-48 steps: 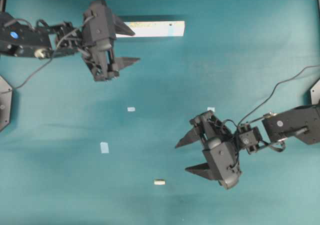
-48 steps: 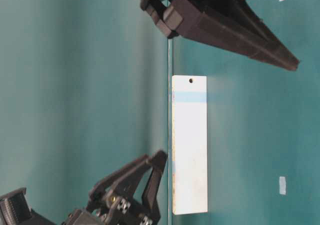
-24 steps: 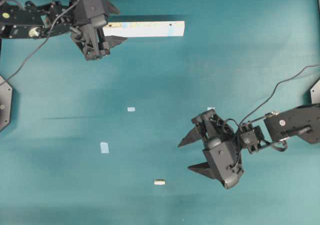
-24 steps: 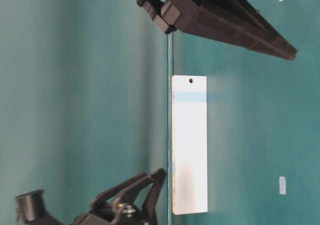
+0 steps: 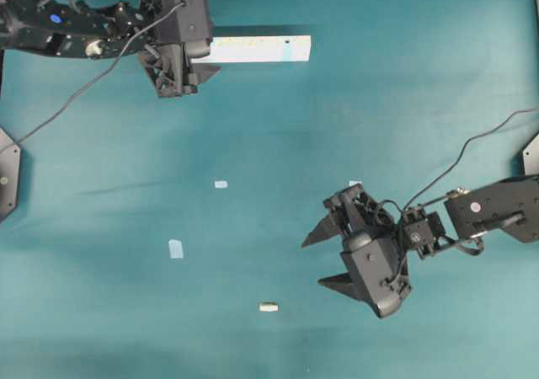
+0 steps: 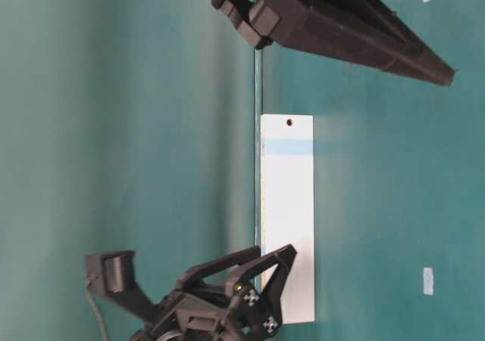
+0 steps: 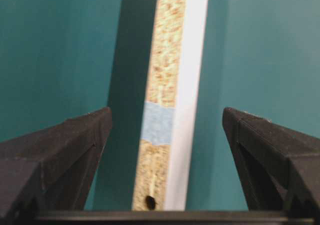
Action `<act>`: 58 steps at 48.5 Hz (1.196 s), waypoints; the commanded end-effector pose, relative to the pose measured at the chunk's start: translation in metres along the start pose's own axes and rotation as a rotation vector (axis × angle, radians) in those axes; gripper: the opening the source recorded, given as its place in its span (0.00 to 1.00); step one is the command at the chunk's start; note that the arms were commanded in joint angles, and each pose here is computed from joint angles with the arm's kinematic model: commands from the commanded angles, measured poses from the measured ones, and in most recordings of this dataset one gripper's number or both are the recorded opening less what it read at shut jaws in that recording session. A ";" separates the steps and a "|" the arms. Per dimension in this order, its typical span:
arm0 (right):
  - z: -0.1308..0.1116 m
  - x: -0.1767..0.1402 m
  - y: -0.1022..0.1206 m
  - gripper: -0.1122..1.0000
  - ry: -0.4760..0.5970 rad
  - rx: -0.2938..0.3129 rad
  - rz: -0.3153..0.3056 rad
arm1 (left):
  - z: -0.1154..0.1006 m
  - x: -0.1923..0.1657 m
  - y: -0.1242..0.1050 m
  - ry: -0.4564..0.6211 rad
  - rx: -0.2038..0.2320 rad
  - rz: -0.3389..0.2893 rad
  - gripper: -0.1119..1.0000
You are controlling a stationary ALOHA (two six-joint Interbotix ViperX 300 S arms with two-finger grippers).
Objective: Move the wooden board into place and insert the rod into its hole.
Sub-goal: 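Lower the left gripper onto the white board's end and close on it, then drag the white board with the left gripper toward the table center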
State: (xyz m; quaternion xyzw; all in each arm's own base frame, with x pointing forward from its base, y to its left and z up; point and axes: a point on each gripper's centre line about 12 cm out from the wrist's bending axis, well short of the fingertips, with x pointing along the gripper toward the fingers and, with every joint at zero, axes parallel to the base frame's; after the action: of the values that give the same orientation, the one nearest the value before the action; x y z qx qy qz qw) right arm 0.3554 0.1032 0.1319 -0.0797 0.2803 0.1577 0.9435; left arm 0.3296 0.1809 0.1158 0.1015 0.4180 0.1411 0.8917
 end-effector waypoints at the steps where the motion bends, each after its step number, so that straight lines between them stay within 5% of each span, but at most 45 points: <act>1: 0.015 -0.004 -0.001 0.86 -0.046 0.000 -0.004 | 0.008 0.002 0.010 -0.020 -0.003 0.022 0.92; 49: 0.011 -0.002 -0.001 0.86 -0.026 0.001 -0.003 | 0.003 0.024 0.001 0.045 -0.024 -0.023 0.91; 54: 0.010 -0.002 -0.001 0.86 -0.018 0.001 -0.003 | 0.004 0.024 -0.005 0.041 -0.012 -0.033 0.82; 58: 0.010 -0.002 -0.001 0.86 -0.012 0.001 -0.003 | 0.004 0.026 -0.009 0.036 -0.005 -0.036 0.63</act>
State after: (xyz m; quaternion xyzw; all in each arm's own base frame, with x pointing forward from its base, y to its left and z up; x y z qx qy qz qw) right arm 0.3546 0.1027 0.1304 -0.0812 0.2890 0.1567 0.9409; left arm 0.3441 0.1825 0.0892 0.0866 0.4498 0.1252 0.8801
